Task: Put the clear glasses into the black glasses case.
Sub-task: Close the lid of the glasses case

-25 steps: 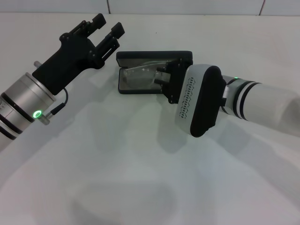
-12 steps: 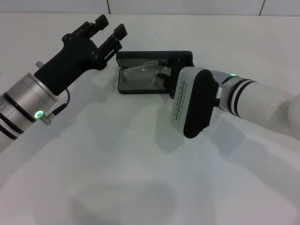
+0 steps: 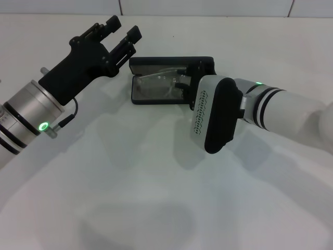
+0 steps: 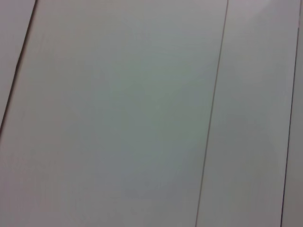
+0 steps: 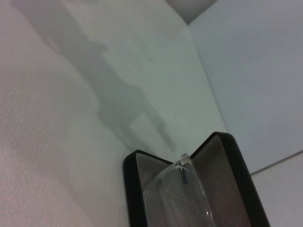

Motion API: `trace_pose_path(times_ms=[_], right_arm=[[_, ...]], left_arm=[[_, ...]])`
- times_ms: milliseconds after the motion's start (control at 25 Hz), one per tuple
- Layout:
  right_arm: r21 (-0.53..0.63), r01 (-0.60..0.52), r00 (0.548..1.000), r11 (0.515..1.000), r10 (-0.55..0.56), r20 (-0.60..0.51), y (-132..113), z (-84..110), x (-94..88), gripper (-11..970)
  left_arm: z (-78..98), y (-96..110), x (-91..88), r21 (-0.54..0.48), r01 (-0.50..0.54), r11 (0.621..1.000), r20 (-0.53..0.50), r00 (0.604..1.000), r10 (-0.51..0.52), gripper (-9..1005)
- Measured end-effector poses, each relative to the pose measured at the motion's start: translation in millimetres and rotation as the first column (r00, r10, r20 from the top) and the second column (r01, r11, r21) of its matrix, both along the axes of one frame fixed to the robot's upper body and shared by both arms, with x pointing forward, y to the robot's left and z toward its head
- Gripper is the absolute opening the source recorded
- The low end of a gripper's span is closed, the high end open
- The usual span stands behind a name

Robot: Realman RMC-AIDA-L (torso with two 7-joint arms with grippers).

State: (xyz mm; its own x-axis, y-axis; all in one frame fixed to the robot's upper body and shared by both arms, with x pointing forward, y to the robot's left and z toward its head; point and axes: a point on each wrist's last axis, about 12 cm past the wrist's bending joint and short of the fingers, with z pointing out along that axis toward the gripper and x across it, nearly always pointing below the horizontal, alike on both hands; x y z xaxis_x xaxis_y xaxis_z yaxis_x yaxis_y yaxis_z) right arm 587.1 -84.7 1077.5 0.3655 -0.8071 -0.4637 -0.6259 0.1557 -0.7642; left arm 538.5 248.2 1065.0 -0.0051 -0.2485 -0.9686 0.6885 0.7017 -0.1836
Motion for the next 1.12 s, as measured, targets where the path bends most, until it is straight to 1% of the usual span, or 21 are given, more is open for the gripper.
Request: trace_pose_path(times_ms=[160,440,560,800,1000,1120], right_arm=[[-0.005,-0.016,1.000,1.000,0.016,-0.011,1,-1.6,-1.3,236],[-0.002,-0.043,0.999,0.999,0.043,-0.017,6,-3.4,-9.4,234],[-0.003,-0.038,0.999,0.999,0.038,-0.006,6,-3.2,-10.9,200],[0.002,-0.016,1.000,1.000,0.016,0.020,7,1.6,-6.6,131],[0.000,-0.003,0.999,1.000,0.003,0.034,7,3.7,-3.6,130],[0.002,-0.001,1.000,1.000,0.001,0.027,8,2.9,-3.8,176]], left_arm=[[0.2,0,0.2,0.000,0.001,1.000,0.001,1.000,-0.001,567],[-1.2,1,-1.7,-0.001,-0.003,1.000,-0.003,1.000,0.003,567],[-1.2,2,-1.8,-0.001,-0.004,1.000,-0.004,1.000,0.004,567],[-1.5,1,-2.1,0.000,-0.003,1.000,-0.003,1.000,0.003,568],[-2.2,0,-3.0,0.002,0.005,1.000,-0.007,1.000,-0.005,568],[-2.2,0,-3.0,0.002,0.005,1.000,-0.008,1.000,-0.005,568]])
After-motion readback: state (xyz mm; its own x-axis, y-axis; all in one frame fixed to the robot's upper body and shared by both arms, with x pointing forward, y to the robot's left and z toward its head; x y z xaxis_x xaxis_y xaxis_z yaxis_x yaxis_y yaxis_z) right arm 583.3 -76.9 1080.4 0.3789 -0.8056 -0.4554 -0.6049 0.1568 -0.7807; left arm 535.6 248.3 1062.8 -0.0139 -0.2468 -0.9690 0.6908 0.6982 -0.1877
